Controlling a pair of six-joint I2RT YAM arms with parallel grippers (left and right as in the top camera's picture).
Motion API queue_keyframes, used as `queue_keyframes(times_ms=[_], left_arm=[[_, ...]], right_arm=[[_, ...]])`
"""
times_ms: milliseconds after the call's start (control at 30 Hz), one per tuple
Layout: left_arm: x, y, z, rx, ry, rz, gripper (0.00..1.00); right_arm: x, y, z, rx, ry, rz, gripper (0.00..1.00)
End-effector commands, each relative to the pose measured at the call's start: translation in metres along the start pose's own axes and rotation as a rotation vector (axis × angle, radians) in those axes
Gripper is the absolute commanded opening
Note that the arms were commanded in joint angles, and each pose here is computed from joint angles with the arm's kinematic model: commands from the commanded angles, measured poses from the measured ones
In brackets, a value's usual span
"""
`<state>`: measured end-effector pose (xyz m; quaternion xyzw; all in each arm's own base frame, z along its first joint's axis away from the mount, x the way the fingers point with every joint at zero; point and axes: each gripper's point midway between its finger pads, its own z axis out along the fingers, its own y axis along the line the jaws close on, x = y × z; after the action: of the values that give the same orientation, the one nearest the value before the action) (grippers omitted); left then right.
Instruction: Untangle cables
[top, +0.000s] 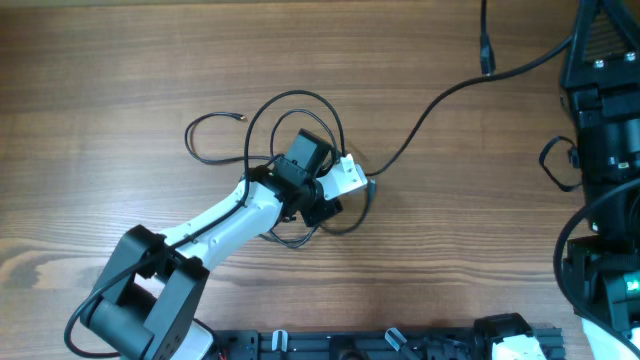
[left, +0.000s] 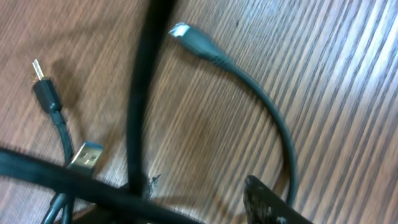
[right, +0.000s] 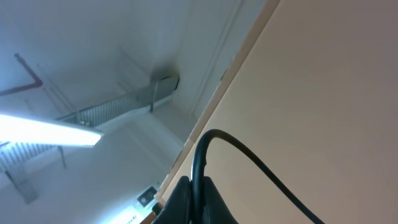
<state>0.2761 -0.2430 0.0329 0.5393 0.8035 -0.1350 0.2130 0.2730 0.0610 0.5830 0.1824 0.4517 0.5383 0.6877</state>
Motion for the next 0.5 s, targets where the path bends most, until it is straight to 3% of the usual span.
queue_keyframes(times_ms=[0,133,267,400,433,467], left_arm=[[0.007,0.01,0.001,-0.057,0.041,0.003,0.04],[-0.003,0.029,-0.025,-0.189,0.02,0.019,0.04],[-0.001,0.086,-0.083,-0.537,0.045,-0.02,0.04],[0.031,0.143,-0.135,-0.788,0.052,-0.248,0.06],[0.045,0.155,-0.145,-0.825,0.049,-0.334,0.14],[0.062,0.168,-0.155,-0.858,0.04,-0.445,0.32]], right_arm=[[-0.02,0.004,-0.002,0.019,-0.09,0.005,0.04],[-0.015,-0.008,0.002,0.058,-0.075,0.005,0.04],[-0.012,-0.019,0.007,0.084,-0.071,0.008,0.04],[-0.011,-0.022,0.008,0.09,-0.069,0.009,0.05],[-0.011,-0.023,0.008,0.094,-0.067,0.009,0.04],[-0.01,-0.027,0.009,0.106,-0.065,0.009,0.04]])
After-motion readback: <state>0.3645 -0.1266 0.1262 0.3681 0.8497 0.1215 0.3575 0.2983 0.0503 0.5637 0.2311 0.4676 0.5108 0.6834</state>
